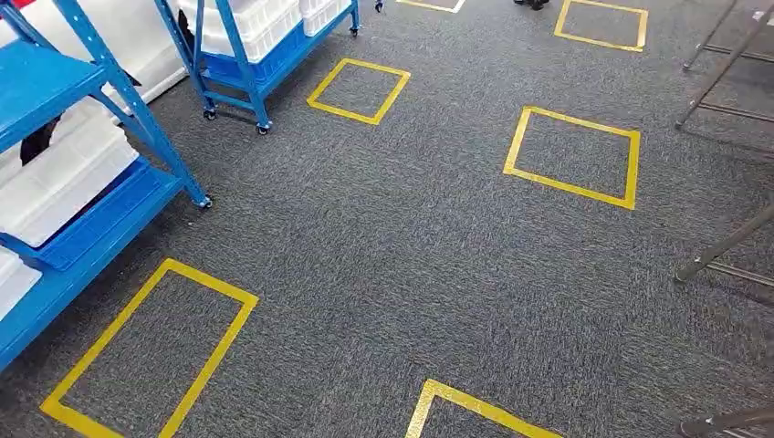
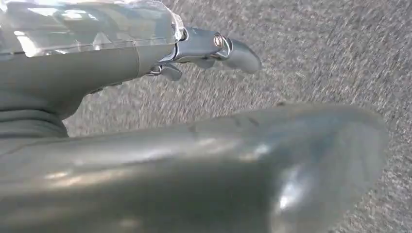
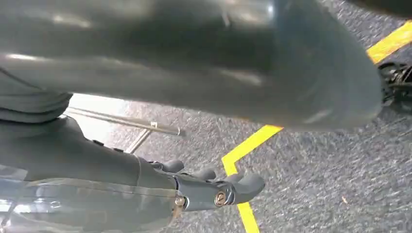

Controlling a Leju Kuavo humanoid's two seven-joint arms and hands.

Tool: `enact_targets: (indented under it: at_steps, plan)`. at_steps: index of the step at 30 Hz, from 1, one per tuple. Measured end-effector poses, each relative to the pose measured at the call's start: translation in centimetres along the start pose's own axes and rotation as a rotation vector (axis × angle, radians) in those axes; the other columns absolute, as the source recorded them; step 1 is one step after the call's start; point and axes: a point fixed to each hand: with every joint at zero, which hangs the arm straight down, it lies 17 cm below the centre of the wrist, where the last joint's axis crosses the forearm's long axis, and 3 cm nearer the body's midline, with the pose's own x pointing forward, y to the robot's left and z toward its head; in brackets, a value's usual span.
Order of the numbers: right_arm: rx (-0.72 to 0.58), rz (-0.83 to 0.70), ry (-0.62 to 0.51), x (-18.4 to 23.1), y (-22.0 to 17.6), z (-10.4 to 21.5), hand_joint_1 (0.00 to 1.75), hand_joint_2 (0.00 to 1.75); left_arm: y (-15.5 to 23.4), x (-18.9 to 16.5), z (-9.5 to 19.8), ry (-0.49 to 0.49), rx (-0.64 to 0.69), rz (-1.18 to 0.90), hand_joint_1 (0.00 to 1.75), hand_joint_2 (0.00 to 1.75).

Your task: Take the parts from the cabinet and place them on the table.

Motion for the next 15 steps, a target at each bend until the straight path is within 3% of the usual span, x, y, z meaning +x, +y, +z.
enact_targets:
  at_steps: [15]
  plan:
    - [-0.014,-0.007,0.001,0.27,-0.63,-0.08,0.00,0.00,-0.08,0.41,-0.12,-0.013,-0.009,-0.027,0.00,0.00]
